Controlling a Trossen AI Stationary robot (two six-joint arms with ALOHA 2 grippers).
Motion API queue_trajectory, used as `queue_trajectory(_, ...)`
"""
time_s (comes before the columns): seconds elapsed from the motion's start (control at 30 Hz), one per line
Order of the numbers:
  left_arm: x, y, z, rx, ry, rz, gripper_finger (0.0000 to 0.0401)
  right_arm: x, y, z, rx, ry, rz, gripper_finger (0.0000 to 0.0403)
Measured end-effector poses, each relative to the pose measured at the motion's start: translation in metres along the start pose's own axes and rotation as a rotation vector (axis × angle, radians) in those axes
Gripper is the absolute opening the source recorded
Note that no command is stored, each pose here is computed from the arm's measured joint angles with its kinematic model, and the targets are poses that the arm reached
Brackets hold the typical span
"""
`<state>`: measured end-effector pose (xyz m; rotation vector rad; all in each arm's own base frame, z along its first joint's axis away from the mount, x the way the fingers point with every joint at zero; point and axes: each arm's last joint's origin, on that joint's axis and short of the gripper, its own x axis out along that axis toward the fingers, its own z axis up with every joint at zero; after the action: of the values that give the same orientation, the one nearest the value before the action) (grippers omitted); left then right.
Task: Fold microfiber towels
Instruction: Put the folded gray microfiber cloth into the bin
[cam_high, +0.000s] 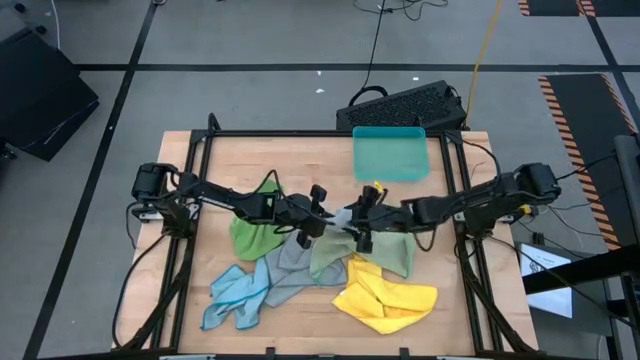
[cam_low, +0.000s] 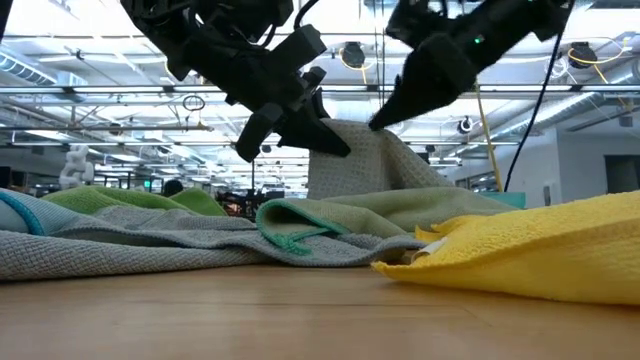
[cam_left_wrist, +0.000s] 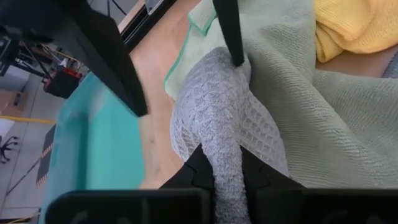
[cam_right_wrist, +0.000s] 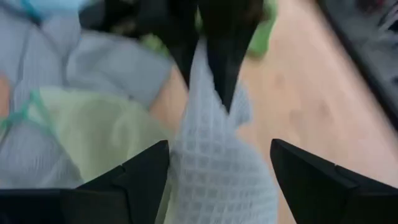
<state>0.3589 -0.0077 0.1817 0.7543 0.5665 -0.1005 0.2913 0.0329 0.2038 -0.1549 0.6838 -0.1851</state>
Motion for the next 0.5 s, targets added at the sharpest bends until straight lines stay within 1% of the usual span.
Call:
queue_trajectory(0.1,0.000,0.000,0.000,0.030,-0.002,0.002,0.0016,0.006,-0.003,0.001,-0.018,0.051,0.052,0.0263)
queue_trajectory(0.23,-0.001,0.002,0.000,0.038,0.016,0.028,0.0018,0.013,-0.009,0.000,-0.044,0.062,0.040,0.0250)
queue_trajectory(0.3,-0.001,0.002,0.000,0.039,0.027,0.042,0.0023,0.017,-0.013,-0.002,-0.047,0.074,0.035,0.0234)
queue_trajectory(0.4,-0.001,0.003,0.000,0.057,0.042,0.058,0.0024,0.022,-0.017,-0.003,-0.044,0.072,0.083,0.0190)
queue_trajectory(0.5,-0.001,0.003,0.000,0.061,0.054,0.081,0.0019,0.026,-0.019,-0.004,-0.037,0.076,0.107,0.0126)
